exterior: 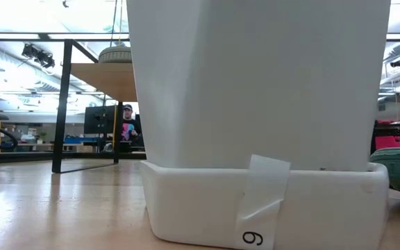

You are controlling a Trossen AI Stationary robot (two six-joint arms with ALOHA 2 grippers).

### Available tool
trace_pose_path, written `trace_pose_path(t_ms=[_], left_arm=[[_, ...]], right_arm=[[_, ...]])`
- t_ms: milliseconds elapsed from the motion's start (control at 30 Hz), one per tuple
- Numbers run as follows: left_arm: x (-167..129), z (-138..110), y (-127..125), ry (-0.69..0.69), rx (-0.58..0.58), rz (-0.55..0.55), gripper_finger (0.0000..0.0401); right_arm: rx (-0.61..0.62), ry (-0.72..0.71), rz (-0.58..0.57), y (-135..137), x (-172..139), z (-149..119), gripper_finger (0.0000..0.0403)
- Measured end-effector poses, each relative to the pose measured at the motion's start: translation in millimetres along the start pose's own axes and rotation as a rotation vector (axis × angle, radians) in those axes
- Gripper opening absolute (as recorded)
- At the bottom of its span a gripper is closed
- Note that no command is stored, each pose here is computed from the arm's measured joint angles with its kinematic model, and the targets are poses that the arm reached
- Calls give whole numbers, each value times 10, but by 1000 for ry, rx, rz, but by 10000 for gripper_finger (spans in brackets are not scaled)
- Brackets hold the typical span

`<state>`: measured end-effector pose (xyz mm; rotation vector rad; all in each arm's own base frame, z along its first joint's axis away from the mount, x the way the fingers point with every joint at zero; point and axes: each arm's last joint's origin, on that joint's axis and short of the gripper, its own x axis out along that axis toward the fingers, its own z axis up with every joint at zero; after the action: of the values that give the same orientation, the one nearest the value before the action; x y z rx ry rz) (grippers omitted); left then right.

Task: Pick and place slides into the shelf
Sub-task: Put the gray slide on the shelf aligned with the other gray slide

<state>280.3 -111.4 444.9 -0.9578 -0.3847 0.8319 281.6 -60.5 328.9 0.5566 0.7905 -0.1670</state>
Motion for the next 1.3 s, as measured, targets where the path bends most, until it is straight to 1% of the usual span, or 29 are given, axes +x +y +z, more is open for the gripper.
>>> trace_pose_path(t_ms=[67,133,267,367,467,633,833,1133,1300], left_arm=[[-48,110,-24,4,34,-13,192],[-96,216,-42,9,64,-26,192],[-153,365,-54,12,117,-40,196],[-182,438,-56,15,147,-47,196],[-195,508,-56,12,170,-51,193],[-212,598,-54,9,197,-55,190],[-220,636,-52,8,203,-56,193],[-224,649,-54,21,198,-66,188],[-225,652,-54,21,198,-66,189]], right_arm=[[16,30,-21,-58,124,17,55],[37,29,-38,-145,205,63,55],[97,-10,-49,-363,223,178,58],[144,-45,-45,-497,178,246,69],[179,-49,-43,-623,166,281,86],[240,-19,-31,-790,286,310,109],[282,-56,33,-884,384,396,124],[320,-31,30,-1071,621,415,141],[335,-32,73,-1145,680,439,149]])
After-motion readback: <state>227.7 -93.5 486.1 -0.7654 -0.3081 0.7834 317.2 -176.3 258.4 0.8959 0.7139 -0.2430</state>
